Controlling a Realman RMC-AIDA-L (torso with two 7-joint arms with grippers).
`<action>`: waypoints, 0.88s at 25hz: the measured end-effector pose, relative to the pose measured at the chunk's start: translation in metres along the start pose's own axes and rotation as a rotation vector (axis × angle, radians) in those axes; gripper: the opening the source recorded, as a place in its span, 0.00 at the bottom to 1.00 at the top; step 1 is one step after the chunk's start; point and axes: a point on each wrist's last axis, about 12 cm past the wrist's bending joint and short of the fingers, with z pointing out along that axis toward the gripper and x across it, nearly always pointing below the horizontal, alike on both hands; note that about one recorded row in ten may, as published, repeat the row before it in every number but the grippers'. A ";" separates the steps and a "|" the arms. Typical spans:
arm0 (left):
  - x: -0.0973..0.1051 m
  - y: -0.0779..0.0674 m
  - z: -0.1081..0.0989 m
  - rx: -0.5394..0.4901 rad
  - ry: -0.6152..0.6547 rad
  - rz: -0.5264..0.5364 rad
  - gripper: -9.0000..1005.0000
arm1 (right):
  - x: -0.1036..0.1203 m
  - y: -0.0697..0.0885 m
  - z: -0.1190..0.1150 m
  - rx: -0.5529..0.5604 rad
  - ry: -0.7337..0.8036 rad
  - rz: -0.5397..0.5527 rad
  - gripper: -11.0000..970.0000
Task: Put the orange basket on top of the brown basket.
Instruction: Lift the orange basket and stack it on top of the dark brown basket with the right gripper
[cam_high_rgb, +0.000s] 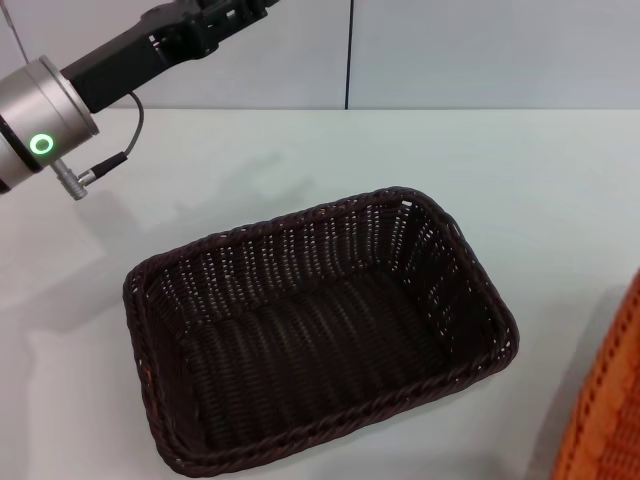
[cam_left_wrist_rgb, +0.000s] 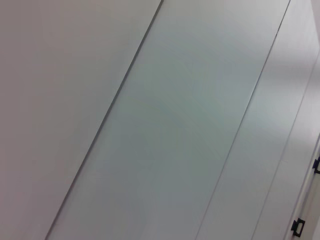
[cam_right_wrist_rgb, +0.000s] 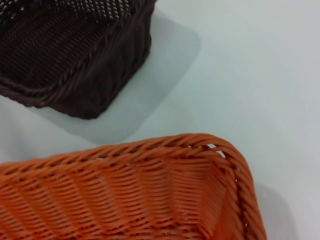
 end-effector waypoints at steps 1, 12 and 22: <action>0.000 0.000 -0.001 -0.003 -0.002 0.000 0.86 | 0.004 0.001 -0.003 0.000 0.004 0.013 0.16; -0.002 0.002 0.000 -0.010 -0.016 0.006 0.86 | 0.046 0.009 -0.039 0.106 -0.160 0.128 0.15; -0.009 0.005 -0.005 -0.022 -0.042 0.016 0.86 | 0.072 0.015 -0.078 0.335 -0.514 0.198 0.15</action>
